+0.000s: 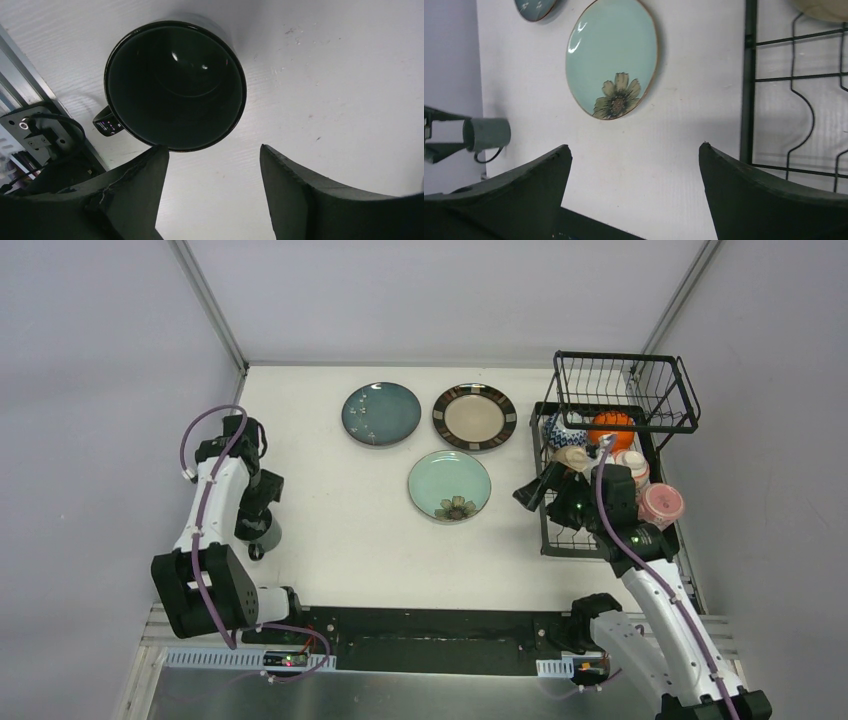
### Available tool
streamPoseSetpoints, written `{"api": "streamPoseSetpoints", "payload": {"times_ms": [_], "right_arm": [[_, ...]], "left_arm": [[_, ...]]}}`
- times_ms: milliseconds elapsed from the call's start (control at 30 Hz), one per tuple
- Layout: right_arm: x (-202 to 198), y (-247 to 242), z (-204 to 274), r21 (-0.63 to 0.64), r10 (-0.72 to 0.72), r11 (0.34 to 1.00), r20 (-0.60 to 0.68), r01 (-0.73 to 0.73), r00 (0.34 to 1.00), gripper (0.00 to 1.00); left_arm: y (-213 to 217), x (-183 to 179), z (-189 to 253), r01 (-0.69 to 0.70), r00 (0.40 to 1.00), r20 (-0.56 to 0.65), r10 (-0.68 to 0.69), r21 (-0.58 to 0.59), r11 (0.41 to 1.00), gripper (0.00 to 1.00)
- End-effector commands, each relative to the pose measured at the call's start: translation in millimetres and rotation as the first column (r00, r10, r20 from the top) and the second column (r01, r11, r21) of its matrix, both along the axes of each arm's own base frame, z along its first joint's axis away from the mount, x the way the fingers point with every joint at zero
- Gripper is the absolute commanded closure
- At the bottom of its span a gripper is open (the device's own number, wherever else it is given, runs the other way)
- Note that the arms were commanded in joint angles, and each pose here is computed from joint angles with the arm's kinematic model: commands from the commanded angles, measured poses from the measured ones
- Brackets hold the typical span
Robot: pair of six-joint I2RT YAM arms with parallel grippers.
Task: Load the mixed dishes into the dish rack
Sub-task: Pick up the cup at the corner of the board.
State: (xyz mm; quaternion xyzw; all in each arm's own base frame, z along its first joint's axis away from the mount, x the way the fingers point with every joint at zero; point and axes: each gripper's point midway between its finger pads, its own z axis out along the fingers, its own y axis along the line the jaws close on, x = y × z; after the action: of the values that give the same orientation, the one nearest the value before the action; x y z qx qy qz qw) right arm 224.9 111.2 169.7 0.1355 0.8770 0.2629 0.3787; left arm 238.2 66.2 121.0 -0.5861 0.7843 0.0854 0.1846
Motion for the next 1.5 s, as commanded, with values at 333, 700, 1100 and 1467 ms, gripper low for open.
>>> {"api": "streamPoseSetpoints", "payload": {"times_ms": [333, 700, 1100, 1467], "right_arm": [[0, 40, 52, 0.028, 0.189, 0.980, 0.214, -0.199, 0.958, 0.00], [-2, 51, 46, 0.060, 0.215, 0.971, 0.221, -0.233, 0.951, 0.00], [0, 54, 43, 0.066, 0.200, 0.973, 0.222, -0.219, 0.954, 0.00], [20, 73, 53, 0.098, 0.186, 0.971, 0.269, -0.219, 0.945, 0.00]], "left_arm": [[-7, -2, -24, -0.066, 0.997, -0.042, 0.064, -0.066, 0.996, 0.42], [-18, -3, -52, -0.050, 0.993, -0.117, 0.035, -0.133, 0.990, 0.44], [-18, 11, -31, 0.078, 0.997, -0.006, -0.079, -0.116, 0.990, 1.00], [-76, 44, 53, 0.376, 0.867, 0.433, -0.248, -0.240, 0.895, 1.00]]}}
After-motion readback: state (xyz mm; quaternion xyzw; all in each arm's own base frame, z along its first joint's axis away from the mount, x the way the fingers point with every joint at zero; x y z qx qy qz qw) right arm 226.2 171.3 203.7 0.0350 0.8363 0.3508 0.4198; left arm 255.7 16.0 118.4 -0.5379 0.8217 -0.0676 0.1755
